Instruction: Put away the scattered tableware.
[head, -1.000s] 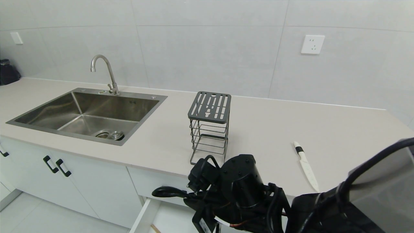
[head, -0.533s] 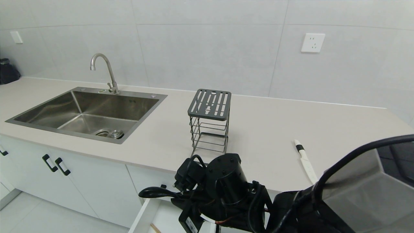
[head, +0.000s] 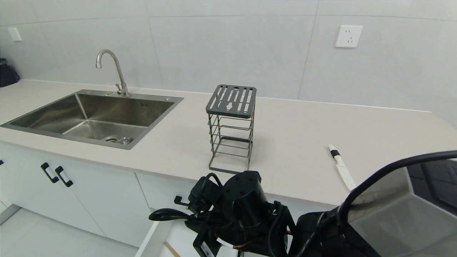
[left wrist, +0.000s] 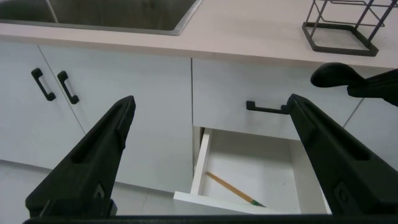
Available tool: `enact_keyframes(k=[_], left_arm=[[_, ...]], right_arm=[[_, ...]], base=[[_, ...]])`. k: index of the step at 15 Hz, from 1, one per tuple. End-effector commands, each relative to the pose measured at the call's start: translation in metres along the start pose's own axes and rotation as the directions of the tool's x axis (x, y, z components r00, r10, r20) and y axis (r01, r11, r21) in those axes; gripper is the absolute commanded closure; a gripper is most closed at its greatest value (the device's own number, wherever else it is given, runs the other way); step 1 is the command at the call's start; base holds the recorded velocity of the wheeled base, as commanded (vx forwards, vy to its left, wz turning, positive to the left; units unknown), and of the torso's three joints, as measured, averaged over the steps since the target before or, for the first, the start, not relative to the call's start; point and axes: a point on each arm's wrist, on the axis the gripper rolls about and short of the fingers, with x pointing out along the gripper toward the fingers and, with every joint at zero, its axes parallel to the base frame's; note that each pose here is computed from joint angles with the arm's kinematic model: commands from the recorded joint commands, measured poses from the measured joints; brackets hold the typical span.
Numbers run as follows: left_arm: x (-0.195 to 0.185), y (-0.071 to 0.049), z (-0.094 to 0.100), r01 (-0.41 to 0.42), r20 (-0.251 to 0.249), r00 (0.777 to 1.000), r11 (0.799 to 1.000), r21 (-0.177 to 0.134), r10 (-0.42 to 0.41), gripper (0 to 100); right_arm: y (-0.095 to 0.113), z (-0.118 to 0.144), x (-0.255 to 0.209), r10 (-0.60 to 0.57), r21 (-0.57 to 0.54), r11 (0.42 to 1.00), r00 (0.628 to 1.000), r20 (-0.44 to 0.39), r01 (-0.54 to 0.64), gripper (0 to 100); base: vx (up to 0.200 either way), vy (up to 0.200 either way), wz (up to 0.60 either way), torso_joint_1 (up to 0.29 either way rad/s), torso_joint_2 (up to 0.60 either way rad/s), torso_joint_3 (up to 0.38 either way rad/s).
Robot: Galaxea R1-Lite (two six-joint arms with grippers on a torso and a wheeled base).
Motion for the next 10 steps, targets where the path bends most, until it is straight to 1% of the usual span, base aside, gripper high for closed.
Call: enact_keyframes(k=[1, 3, 6, 8, 10], left_arm=[[0.000, 0.000, 0.000, 0.000, -0.001, 1.000, 1.000, 0.000, 0.000, 0], [0.000, 0.000, 0.000, 0.000, -0.001, 1.000, 1.000, 0.000, 0.000, 0], [0.000, 0.000, 0.000, 0.000, -0.001, 1.000, 1.000, 0.000, 0.000, 0], [0.000, 0.000, 0.000, 0.000, -0.001, 1.000, 1.000, 0.000, 0.000, 0], [0.000, 0.000, 0.000, 0.000, -0.001, 1.000, 1.000, 0.000, 0.000, 0]], right_arm=[[0.001, -0.001, 0.002, 0.003, -0.001, 1.000, 1.000, -0.003, -0.003, 100], [0.001, -0.003, 0.004, 0.027, 0.000, 1.000, 1.000, -0.010, -0.027, 100], [0.001, -0.008, 0.006, 0.030, 0.002, 1.000, 0.999, -0.034, -0.030, 100], [-0.001, -0.009, 0.011, 0.028, -0.005, 1.000, 0.999, -0.038, -0.028, 100], [-0.002, -0.008, 0.016, 0.026, -0.008, 1.000, 0.999, -0.034, -0.027, 100]], base=[[0.000, 0.000, 0.00, -0.105, 0.21, 0.110], [0.000, 0.000, 0.00, -0.198, 0.38, 0.193], [0.000, 0.000, 0.00, -0.222, 0.43, 0.207], [0.000, 0.000, 0.00, -0.078, 0.15, 0.071], [0.000, 0.000, 0.00, -0.011, 0.04, 0.016]])
